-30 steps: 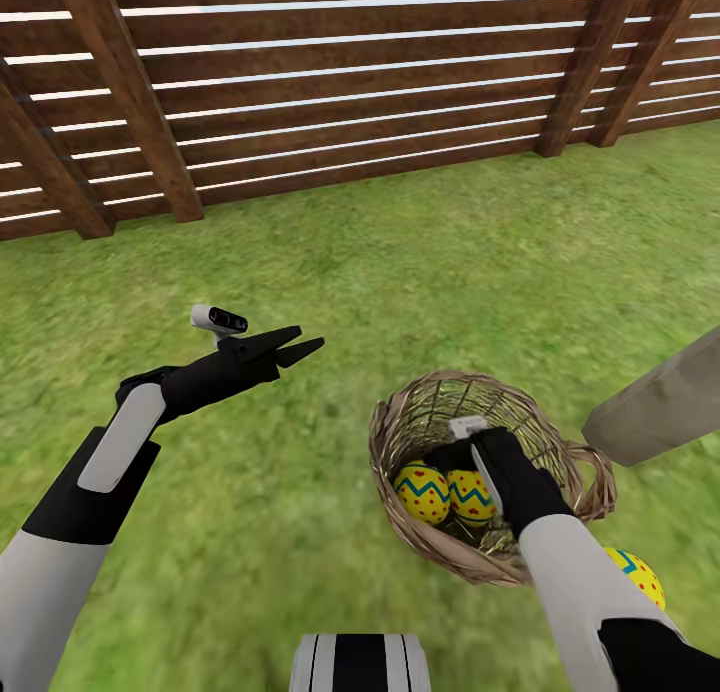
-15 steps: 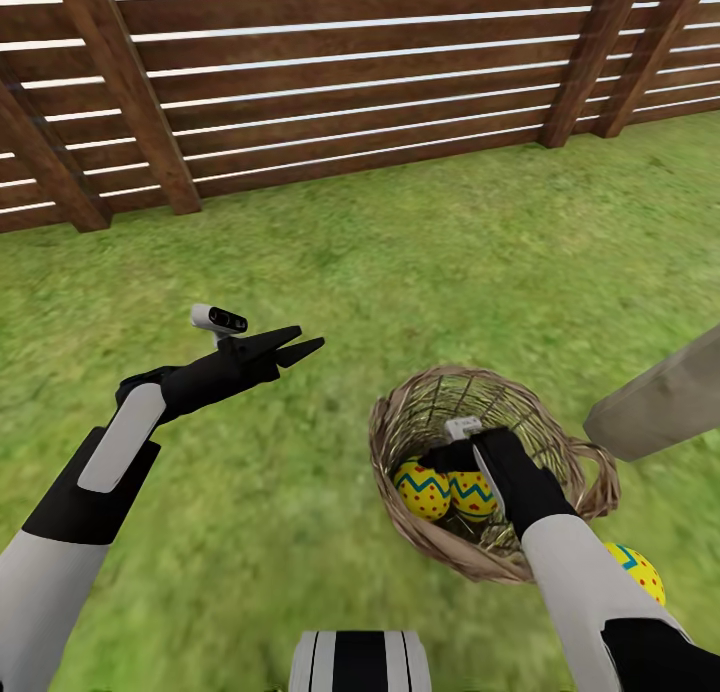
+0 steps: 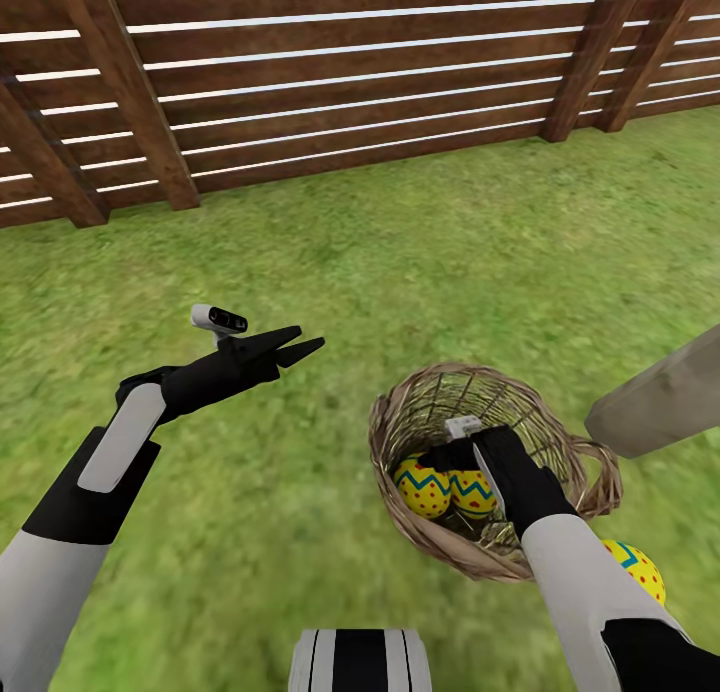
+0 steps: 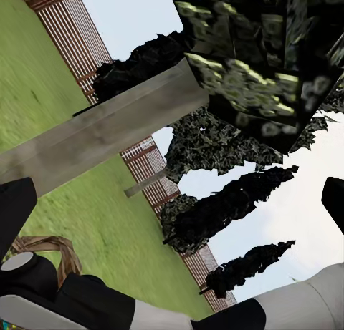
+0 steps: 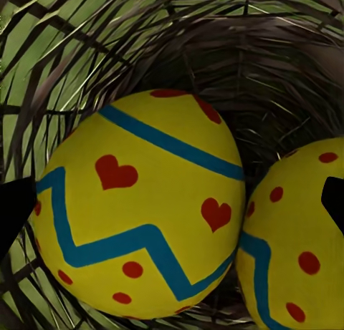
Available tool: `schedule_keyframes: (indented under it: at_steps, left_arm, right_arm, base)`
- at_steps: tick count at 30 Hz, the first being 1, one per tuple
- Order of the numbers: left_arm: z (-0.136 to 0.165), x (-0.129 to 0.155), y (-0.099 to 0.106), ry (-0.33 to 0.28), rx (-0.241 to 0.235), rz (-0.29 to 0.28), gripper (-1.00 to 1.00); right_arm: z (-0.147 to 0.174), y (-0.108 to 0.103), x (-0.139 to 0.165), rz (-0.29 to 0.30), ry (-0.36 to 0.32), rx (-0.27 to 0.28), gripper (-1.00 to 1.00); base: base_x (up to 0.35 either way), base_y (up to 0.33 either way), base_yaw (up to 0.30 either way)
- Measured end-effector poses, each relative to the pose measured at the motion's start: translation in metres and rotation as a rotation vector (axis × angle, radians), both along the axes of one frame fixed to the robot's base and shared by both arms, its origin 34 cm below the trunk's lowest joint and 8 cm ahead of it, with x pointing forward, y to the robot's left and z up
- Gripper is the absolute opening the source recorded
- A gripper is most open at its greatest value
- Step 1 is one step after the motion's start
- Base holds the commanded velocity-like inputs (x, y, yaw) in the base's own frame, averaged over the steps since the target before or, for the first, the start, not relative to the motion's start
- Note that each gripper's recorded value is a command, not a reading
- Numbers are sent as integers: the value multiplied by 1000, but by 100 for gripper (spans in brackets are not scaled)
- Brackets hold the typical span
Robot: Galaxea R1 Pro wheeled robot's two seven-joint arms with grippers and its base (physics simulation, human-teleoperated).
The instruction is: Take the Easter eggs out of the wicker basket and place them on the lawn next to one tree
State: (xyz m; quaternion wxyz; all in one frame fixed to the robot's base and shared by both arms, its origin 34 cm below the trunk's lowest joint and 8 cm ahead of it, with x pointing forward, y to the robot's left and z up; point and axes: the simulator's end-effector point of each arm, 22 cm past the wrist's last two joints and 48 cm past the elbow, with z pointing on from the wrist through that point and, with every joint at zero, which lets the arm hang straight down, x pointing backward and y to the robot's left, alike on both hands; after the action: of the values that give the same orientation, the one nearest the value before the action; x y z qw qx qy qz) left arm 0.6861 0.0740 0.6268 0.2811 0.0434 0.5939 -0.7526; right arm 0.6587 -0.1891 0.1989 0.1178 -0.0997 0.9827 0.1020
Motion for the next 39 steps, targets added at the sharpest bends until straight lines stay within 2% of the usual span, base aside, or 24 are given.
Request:
schedule_keyframes:
  at_steps: [3, 7, 10, 24, 39]
  left_arm:
    - [0, 0, 0, 0, 0, 0, 100]
    - [-8, 2, 0, 12, 1, 0, 100]
    - [-10, 2, 0, 16, 1, 0, 100]
    - [-31, 5, 0, 49, 1, -1, 100]
    - [-39, 6, -1, 62, 1, -2, 100]
  right_arm:
    - [1, 3, 0, 2, 0, 14, 100]
    - [-3, 18, -8, 26, 27, 87, 100]
    - [-4, 22, -11, 32, 36, 108, 100]
    - [-23, 14, -17, 31, 51, 101, 100]
    - [-28, 20, -22, 35, 67, 130, 100]
  base:
    - [0, 0, 0]
    - [0, 0, 0]
    - [0, 0, 0]
    - [0, 0, 0]
    - [0, 0, 0]
